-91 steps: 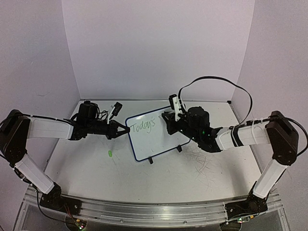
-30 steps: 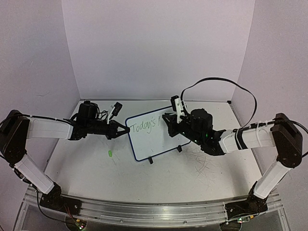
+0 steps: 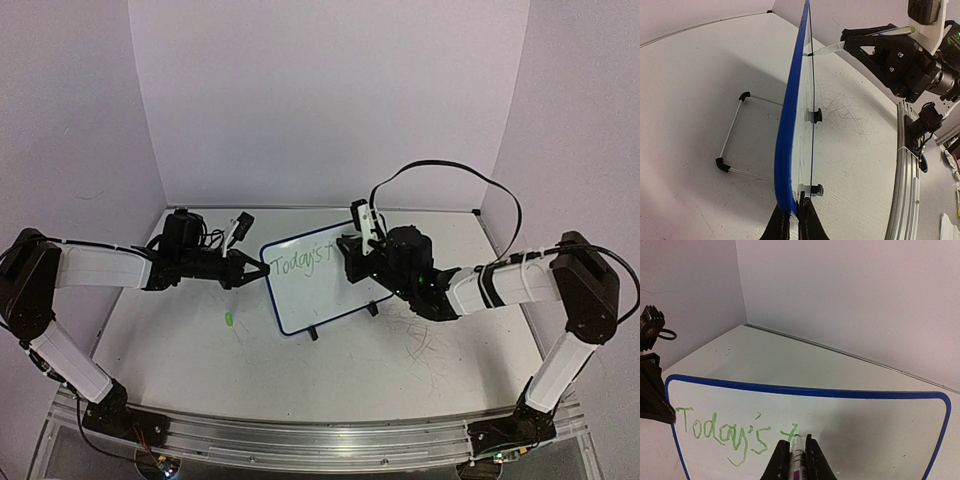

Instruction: Write a sentence on the whiteboard

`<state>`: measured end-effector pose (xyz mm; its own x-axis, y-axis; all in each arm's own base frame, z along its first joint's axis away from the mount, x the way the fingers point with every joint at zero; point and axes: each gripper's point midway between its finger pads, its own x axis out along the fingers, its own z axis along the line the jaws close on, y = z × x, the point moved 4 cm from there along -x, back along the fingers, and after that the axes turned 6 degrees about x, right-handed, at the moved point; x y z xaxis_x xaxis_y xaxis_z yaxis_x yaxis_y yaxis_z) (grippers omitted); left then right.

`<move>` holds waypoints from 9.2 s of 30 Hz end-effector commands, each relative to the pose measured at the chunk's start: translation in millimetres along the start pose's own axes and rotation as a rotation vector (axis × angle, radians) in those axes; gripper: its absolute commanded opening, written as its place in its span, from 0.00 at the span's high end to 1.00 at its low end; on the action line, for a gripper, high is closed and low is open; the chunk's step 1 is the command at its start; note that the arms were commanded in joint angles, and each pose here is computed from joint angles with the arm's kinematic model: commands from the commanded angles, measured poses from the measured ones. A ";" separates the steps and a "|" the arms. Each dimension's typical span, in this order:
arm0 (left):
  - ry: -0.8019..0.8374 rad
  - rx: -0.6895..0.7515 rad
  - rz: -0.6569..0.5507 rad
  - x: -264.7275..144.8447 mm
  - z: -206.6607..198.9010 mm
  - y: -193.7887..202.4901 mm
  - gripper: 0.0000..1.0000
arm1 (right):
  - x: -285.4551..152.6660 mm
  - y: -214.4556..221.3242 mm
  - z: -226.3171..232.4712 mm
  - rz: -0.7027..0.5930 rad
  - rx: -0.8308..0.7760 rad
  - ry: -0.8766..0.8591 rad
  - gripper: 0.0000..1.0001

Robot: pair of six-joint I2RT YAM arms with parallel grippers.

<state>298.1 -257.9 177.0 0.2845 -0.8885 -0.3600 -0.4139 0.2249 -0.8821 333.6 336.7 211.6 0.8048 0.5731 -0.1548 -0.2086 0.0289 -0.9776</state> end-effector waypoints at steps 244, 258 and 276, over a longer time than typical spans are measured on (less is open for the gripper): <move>-0.079 0.132 0.029 -2.1 2.5 -8.8 1.00 | -12.2 7.8 -28.1 -0.014 0.043 0.022 1.00; -0.078 0.130 0.033 -1.8 2.6 -7.5 1.00 | -13.9 12.7 -27.8 -0.001 0.050 0.014 1.00; -0.082 0.131 0.034 -1.4 3.0 -7.4 1.00 | -30.5 -31.1 -28.3 -0.131 0.048 0.028 1.00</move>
<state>295.6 -261.3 180.3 0.2810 -0.8793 -0.3845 -0.3835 0.2644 -0.8849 335.5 304.3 198.6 0.8232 0.5462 -0.1552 -0.2218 0.0578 -0.9734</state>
